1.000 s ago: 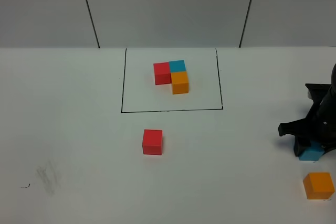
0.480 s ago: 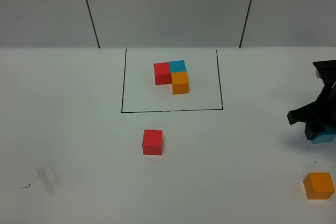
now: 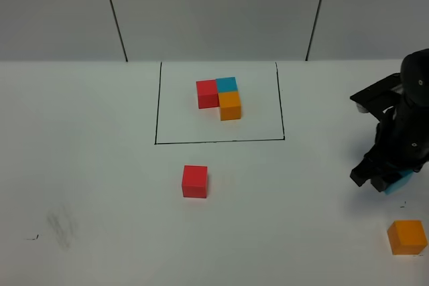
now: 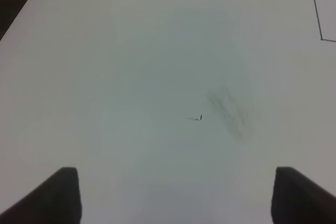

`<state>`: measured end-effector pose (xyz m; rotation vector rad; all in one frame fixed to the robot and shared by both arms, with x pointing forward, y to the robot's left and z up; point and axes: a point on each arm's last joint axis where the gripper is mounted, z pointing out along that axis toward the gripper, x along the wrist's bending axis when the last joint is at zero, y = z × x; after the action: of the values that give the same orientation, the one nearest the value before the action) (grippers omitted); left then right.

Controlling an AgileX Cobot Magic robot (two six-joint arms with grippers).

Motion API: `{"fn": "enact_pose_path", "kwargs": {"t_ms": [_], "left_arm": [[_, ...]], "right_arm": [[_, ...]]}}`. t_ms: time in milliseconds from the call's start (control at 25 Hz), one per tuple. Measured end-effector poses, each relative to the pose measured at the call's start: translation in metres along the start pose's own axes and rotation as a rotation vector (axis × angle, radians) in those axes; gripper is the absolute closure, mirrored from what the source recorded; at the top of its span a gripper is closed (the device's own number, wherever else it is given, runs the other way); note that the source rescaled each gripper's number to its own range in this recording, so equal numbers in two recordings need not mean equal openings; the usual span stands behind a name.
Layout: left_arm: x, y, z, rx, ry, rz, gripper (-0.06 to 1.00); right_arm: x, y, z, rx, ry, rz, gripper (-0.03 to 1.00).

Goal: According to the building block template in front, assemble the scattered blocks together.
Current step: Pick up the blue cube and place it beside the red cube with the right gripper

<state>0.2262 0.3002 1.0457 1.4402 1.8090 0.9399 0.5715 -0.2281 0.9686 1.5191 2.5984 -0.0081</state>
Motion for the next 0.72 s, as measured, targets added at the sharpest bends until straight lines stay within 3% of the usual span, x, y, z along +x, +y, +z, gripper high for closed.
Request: {"fn": "enact_pose_path", "kwargs": {"t_ms": [480,720], "left_arm": [[0.0,0.0,0.0,0.0,0.0,-0.001,-0.05],[0.0,0.0,0.0,0.0,0.0,-0.001,-0.05]], "right_arm": [[0.072,0.041,-0.031,-0.207,-0.055,-0.605,0.77],[0.087,0.042,-0.033,-0.232,-0.021,-0.748,0.77]]}}
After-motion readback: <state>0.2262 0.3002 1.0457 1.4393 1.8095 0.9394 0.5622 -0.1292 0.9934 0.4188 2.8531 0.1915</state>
